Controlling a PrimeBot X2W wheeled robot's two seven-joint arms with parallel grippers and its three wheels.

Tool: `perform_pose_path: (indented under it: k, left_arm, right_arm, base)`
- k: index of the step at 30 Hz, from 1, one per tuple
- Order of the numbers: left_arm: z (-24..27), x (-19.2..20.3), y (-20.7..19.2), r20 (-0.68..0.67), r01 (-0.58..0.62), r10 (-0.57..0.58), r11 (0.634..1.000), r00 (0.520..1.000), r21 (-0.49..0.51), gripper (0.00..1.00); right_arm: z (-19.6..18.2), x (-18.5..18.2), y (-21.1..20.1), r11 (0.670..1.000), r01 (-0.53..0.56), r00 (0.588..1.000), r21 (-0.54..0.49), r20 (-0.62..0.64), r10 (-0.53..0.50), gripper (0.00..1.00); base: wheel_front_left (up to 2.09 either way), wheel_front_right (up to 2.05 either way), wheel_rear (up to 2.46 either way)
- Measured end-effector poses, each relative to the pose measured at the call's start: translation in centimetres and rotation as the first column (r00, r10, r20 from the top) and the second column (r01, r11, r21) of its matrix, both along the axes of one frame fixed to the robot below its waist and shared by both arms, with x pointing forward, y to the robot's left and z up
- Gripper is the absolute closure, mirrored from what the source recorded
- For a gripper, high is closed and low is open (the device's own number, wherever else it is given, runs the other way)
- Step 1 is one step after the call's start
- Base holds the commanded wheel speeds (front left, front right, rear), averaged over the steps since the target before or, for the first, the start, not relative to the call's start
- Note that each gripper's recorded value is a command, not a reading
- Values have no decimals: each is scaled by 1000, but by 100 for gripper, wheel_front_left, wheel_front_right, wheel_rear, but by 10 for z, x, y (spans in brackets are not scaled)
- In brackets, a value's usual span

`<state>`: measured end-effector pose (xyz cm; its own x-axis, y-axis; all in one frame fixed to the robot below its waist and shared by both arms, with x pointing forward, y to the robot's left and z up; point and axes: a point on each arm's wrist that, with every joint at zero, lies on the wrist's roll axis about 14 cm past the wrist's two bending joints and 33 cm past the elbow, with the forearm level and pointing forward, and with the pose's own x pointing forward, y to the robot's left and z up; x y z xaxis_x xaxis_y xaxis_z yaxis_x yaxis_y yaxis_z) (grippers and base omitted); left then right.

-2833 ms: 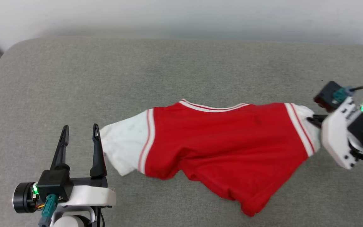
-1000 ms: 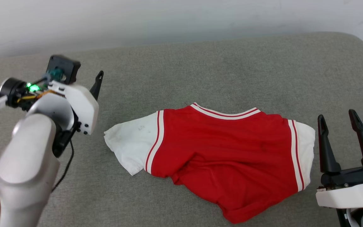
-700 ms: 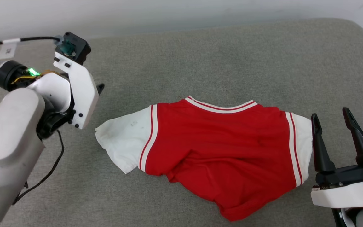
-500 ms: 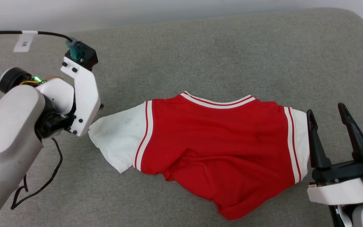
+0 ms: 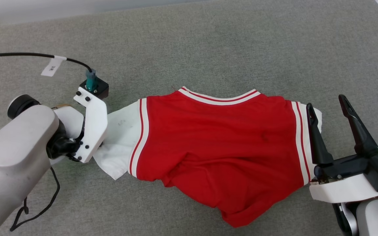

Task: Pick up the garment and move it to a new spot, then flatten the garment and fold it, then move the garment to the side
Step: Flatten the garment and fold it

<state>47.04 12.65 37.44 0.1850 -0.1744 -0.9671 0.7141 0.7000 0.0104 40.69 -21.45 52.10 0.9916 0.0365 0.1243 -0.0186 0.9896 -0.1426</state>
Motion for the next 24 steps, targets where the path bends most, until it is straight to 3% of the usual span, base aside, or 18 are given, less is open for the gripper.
perform_pose_path:
  k: [2, 8, 14, 20, 22, 24]
  left_arm:
    - [-2, -1, 0, -3, 16, -16, 1000, 1000, 12, 100]
    - [8, -2, 4, 56, 33, -33, 999, 998, -8, 100]
    - [33, 5, 67, 116, -105, 99, 994, 988, 44, 100]
    - [18, -12, 95, 83, -192, 187, 980, 979, 52, 100]
    - [13, -11, 91, 101, -201, 197, 979, 975, 27, 0]
    - [12, -9, 88, 121, -199, 196, 980, 973, 16, 0]
  right_arm:
    - [-2, 1, 2, 1000, -5, 1000, 3, -5, 5, 0]
    - [0, 1, 2, 1000, -7, 1000, 7, 2, 7, 0]
    - [6, -1, 7, 1000, -22, 1000, 16, 19, 22, 0]
    - [4, -1, 13, 999, -38, 999, 25, 14, 38, 0]
    - [3, -1, 13, 999, -41, 999, 25, 10, 41, 0]
    - [3, -2, 12, 999, -43, 999, 24, 9, 42, 0]
  base:
    - [0, 0, 0]
    - [0, 0, 0]
    - [0, 0, 0]
    - [0, 0, 0]
    - [0, 0, 0]
    - [0, 0, 0]
